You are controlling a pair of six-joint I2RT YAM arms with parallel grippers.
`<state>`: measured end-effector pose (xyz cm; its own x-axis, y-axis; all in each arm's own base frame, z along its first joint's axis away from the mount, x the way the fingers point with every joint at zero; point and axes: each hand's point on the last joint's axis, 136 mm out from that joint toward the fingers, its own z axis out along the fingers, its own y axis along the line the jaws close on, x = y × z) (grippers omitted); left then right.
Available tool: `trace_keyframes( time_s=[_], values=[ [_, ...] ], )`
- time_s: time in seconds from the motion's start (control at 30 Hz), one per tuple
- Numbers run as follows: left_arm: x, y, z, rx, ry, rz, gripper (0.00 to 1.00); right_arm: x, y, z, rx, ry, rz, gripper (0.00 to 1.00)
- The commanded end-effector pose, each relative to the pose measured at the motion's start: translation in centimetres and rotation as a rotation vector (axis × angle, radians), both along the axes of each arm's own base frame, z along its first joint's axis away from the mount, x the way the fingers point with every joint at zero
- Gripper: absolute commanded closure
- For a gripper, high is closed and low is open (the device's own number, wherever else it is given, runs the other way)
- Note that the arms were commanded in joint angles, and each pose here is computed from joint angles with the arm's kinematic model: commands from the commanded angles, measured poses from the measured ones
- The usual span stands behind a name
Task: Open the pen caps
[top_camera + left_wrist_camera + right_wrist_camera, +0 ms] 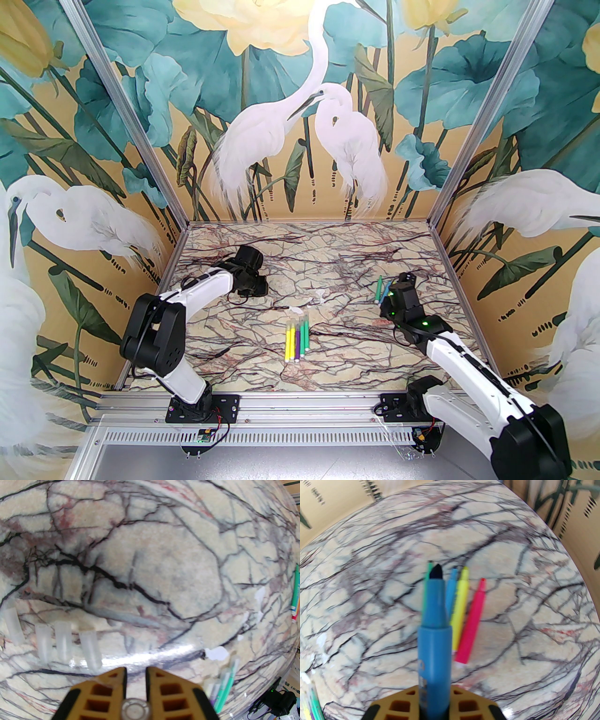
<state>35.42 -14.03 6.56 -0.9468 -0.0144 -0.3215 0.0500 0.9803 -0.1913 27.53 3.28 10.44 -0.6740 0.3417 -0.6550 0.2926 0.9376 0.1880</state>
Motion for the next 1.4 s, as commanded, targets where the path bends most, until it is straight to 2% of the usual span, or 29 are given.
trace_keyframes(
  time_s=[0.0, 0.57, 1.0, 1.27, 1.37],
  values=[
    [-0.3, 0.5, -0.9, 0.073, 0.043, -0.006, 1.00, -0.2, -0.6, -1.0, 0.053, 0.014, -0.031, 0.98],
    [-0.5, 0.2, -3.2, 0.164, 0.110, -0.007, 0.95, 1.4, -4.8, -3.4, 0.092, 0.032, -0.207, 0.98],
    [-0.7, 0.6, -4.0, 0.197, 0.136, -0.005, 0.87, 2.5, -5.3, -6.0, 0.150, 0.084, -0.251, 0.97],
    [-0.8, 0.7, -4.2, 0.207, 0.141, -0.007, 0.83, 3.0, -5.4, -7.2, 0.172, 0.115, -0.266, 0.94],
    [-0.8, 0.8, -4.3, 0.211, 0.143, -0.006, 0.81, 3.2, -5.3, -7.7, 0.181, 0.128, -0.268, 0.90]
  ],
)
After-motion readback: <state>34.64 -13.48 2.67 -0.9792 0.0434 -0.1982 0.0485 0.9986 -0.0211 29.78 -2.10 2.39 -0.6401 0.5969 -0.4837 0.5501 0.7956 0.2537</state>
